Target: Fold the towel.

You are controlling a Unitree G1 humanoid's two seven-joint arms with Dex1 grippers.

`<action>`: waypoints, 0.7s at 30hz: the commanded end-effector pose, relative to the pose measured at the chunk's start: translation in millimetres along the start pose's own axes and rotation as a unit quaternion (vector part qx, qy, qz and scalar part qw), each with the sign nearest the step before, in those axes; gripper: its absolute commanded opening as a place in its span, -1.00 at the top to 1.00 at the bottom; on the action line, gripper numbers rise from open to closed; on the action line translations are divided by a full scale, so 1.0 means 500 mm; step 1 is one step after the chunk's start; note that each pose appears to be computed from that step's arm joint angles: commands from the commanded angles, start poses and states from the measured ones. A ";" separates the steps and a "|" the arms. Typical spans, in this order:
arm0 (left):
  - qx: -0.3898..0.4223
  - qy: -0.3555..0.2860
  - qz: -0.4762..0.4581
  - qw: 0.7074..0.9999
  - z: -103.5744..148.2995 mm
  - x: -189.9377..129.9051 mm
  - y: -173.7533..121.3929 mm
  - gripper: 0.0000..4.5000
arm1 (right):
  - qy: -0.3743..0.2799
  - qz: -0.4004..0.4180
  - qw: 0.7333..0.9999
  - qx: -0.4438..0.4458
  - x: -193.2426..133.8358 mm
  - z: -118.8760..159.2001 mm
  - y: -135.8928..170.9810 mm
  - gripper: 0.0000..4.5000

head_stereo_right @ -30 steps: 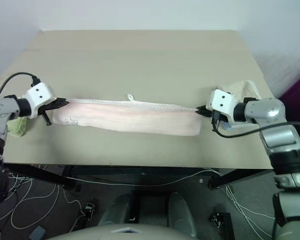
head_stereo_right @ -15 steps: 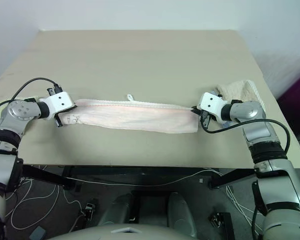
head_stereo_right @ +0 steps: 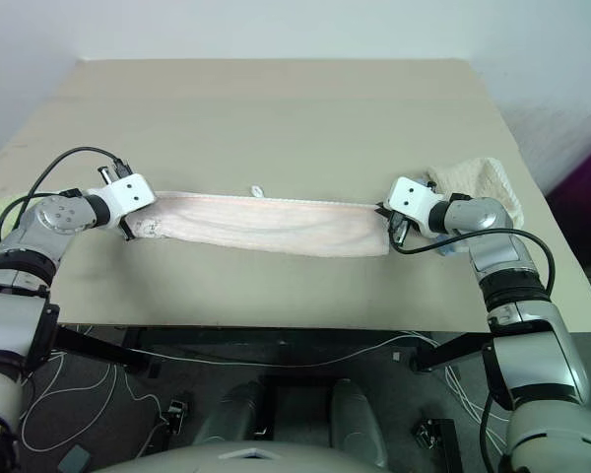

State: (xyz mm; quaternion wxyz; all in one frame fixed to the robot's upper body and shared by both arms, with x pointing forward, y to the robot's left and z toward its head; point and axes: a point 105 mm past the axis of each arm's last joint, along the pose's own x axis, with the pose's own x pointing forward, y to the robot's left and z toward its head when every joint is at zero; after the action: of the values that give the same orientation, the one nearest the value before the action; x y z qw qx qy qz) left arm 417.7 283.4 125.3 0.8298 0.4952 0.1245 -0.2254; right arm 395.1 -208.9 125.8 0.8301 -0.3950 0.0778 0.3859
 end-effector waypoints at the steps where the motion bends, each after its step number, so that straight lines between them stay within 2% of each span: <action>1: -0.019 -0.008 0.024 1.000 0.008 -0.009 0.031 0.56 | -0.010 -0.012 1.000 -0.009 -0.008 0.017 -0.022 0.57; 6: -0.043 -0.013 0.053 0.998 0.008 -0.016 0.053 -0.16 | -0.016 -0.034 0.999 -0.024 -0.026 0.022 -0.038 -0.17; 7: -0.073 -0.015 0.041 0.996 0.005 -0.018 0.052 -0.29 | -0.020 -0.048 0.998 -0.032 -0.034 0.028 -0.046 -0.30; 9: -0.074 -0.061 0.042 0.994 0.025 -0.029 0.059 -0.60 | -0.029 -0.078 0.995 -0.048 -0.056 0.039 -0.064 -0.60; 10: -0.058 -0.065 0.057 0.995 0.027 -0.035 0.067 -0.76 | -0.031 -0.091 0.994 -0.052 -0.067 0.043 -0.071 -0.76; 11: -0.077 -0.053 0.067 0.993 0.014 -0.040 0.074 -0.76 | -0.032 -0.110 0.992 -0.055 -0.084 0.046 -0.080 -0.88; 15: -0.119 -0.042 0.125 0.984 -0.031 -0.082 0.107 -0.76 | -0.051 -0.181 0.982 -0.022 -0.177 0.063 -0.096 -0.88; 18: -0.148 -0.049 0.163 0.974 -0.047 -0.109 0.129 -0.76 | -0.093 -0.164 0.978 0.093 -0.204 0.078 -0.040 -0.88; 19: -0.153 -0.055 0.171 0.972 -0.047 -0.114 0.134 -0.76 | -0.113 -0.157 0.970 0.149 -0.206 0.086 -0.020 -0.94; 21: -0.165 -0.088 0.177 0.966 -0.033 -0.121 0.137 -0.76 | -0.141 -0.141 0.944 0.263 -0.202 0.095 0.024 -0.94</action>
State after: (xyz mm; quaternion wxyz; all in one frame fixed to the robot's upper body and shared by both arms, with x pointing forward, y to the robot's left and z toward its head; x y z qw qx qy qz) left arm 400.5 340.6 170.5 0.9271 0.3562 0.0490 -0.1059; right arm 318.6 -241.8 179.1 0.9454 -0.1776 0.0161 0.2729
